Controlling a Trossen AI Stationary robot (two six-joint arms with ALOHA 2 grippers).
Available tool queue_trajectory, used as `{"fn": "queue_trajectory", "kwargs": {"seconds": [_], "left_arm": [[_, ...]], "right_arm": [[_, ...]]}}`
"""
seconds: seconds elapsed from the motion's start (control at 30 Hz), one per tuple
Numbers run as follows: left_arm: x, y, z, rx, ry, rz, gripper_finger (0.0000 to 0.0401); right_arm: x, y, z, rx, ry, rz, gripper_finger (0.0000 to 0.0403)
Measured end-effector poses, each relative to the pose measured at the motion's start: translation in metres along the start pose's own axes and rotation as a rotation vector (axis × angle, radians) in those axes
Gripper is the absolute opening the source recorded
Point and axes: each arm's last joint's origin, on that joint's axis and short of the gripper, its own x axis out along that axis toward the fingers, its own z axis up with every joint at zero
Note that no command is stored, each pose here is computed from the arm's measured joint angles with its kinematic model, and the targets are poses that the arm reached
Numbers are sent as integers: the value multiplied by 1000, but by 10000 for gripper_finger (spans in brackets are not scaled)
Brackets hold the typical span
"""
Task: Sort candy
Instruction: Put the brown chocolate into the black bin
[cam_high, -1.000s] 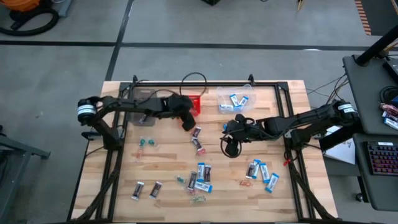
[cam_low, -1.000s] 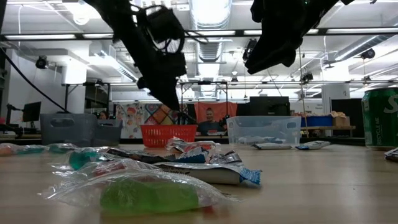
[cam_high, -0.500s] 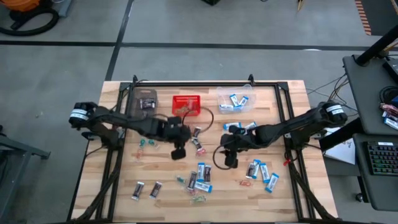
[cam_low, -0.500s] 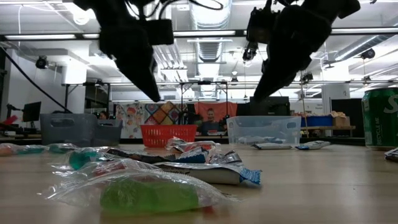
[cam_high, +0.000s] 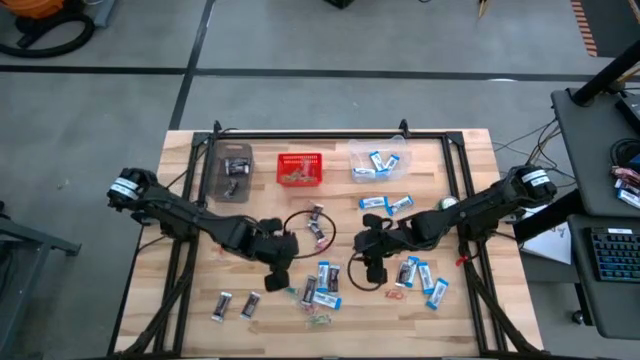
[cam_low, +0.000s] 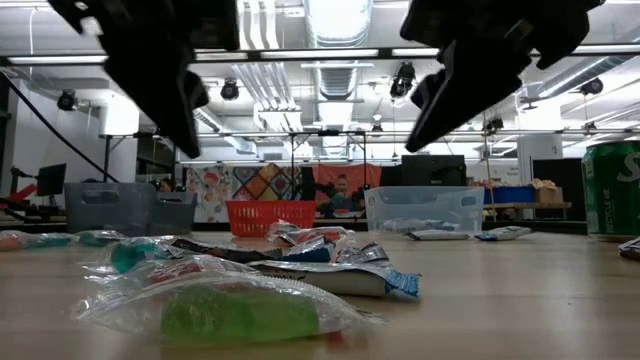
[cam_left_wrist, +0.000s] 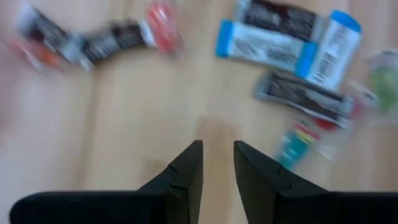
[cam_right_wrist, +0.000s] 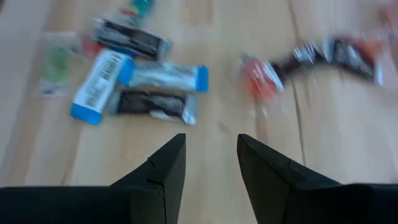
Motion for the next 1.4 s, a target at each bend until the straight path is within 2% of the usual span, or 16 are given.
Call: {"fn": "queue_trajectory", "kwargs": {"seconds": [0.1, 0.23, 0.33, 0.63, 0.7, 0.93, 1.13, 1.27, 1.4], "left_arm": [[-2, -10, -9, -38, 49, -38, 73], [-6, -21, -21, -60, 89, -32, 73], [-8, -25, -27, -74, 94, 2, 73], [-13, -25, -40, -112, 75, 168, 73], [-13, -24, -42, -133, 76, 188, 73], [-16, -26, -49, -134, 103, 212, 73], [-17, -30, -52, -127, 101, 206, 73], [-17, -30, -52, -126, 94, 208, 73], [-17, -30, -51, -124, 76, 218, 73]], "right_arm": [[8, 3, 7, -65, -80, 13, 137], [22, 7, 15, -145, -142, 43, 137], [32, 10, 20, -194, -153, 45, 137], [72, 22, 37, -303, -137, 177, 138], [82, 26, 41, -319, -135, 213, 147], [109, 32, 55, -373, -137, 211, 211], [130, 34, 51, -416, -97, 210, 257], [140, 30, 46, -411, -68, 207, 269], [145, 23, 45, -389, -60, 198, 263]]}}
